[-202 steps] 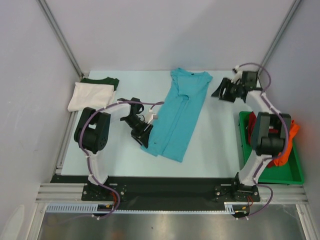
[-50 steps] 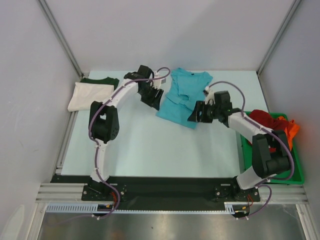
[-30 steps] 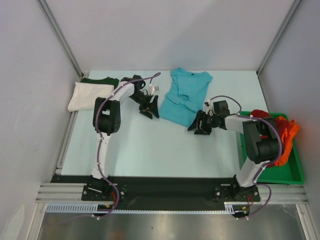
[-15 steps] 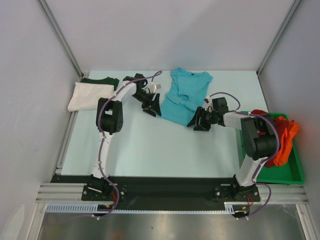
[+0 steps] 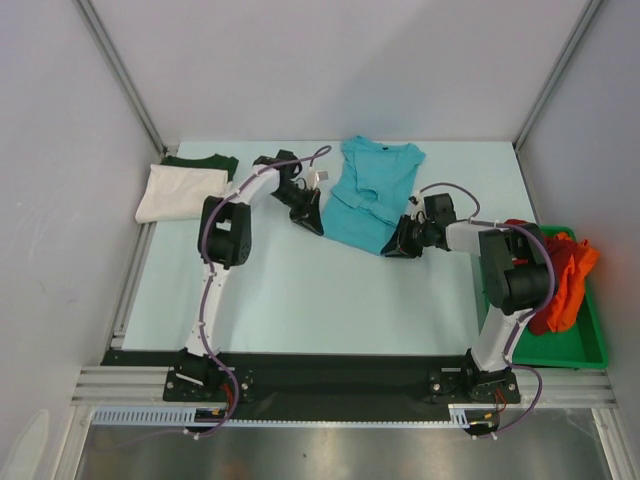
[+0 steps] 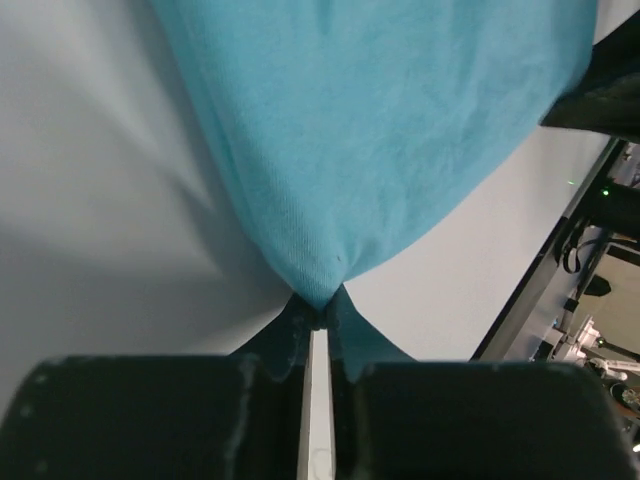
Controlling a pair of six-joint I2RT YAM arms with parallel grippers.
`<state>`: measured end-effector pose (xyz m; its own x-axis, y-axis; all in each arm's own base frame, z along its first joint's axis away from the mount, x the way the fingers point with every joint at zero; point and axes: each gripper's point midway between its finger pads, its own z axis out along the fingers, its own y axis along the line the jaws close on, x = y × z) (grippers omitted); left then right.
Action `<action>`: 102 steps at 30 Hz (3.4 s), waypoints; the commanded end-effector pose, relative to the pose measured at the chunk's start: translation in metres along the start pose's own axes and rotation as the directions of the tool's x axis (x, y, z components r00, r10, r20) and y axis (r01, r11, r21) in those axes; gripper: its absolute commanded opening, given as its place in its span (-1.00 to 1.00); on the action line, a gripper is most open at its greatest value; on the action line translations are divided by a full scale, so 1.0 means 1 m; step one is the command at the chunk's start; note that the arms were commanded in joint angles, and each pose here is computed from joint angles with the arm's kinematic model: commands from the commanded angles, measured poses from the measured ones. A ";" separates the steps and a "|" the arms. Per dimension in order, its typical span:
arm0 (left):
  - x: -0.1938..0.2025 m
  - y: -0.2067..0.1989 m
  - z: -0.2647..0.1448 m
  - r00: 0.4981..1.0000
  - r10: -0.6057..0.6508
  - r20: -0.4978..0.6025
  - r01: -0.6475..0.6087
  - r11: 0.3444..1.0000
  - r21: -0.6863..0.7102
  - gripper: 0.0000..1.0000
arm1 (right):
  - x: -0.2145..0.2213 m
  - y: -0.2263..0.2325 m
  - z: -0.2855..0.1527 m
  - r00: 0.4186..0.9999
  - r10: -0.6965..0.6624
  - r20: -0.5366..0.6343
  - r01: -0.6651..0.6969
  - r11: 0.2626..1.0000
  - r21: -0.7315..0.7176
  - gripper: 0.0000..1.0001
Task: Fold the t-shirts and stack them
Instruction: Fold the tshirt, then neatly place the folded tshirt to the corner
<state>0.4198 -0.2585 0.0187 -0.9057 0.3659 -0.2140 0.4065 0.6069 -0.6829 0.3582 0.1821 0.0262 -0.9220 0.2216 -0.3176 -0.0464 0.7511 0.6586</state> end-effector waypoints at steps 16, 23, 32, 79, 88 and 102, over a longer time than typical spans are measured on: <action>0.082 -0.063 -0.029 0.997 0.014 -0.081 -0.006 0.995 0.095 -0.99 | 0.023 0.014 -0.043 0.983 -0.178 -0.049 0.177 0.984 -0.024 -1.00; 0.110 -0.108 -0.055 0.997 0.076 -0.029 -0.074 0.995 0.066 -0.99 | 0.025 0.032 -0.076 0.956 -0.286 -0.070 0.283 0.958 -0.048 -1.00; 0.154 -0.140 -0.068 0.978 0.200 -0.050 -0.202 0.979 -0.034 -0.99 | 0.029 0.068 -0.110 0.935 -0.347 -0.075 0.336 0.933 -0.130 -1.00; -0.117 0.011 -0.143 0.879 0.355 0.317 -0.124 0.814 -0.568 0.29 | -0.221 0.082 -0.012 0.835 -0.488 0.252 0.514 0.857 -0.042 0.01; -0.065 0.019 -0.127 0.937 0.093 0.336 -0.007 0.969 -0.248 0.41 | -0.151 0.081 0.012 0.891 -0.441 0.109 0.454 0.877 -0.158 -0.07; -0.068 0.034 -0.068 0.952 -0.044 0.303 0.043 0.999 0.010 0.41 | -0.132 0.017 0.050 0.935 -0.354 -0.008 0.353 0.933 -0.071 -0.09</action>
<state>0.5036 -0.1900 0.0509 -0.9152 0.1131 -0.3867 0.3497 0.6998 -0.6229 0.4915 0.2070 0.0503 -0.8508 -0.0734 -0.5204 -0.4113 0.7093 0.5724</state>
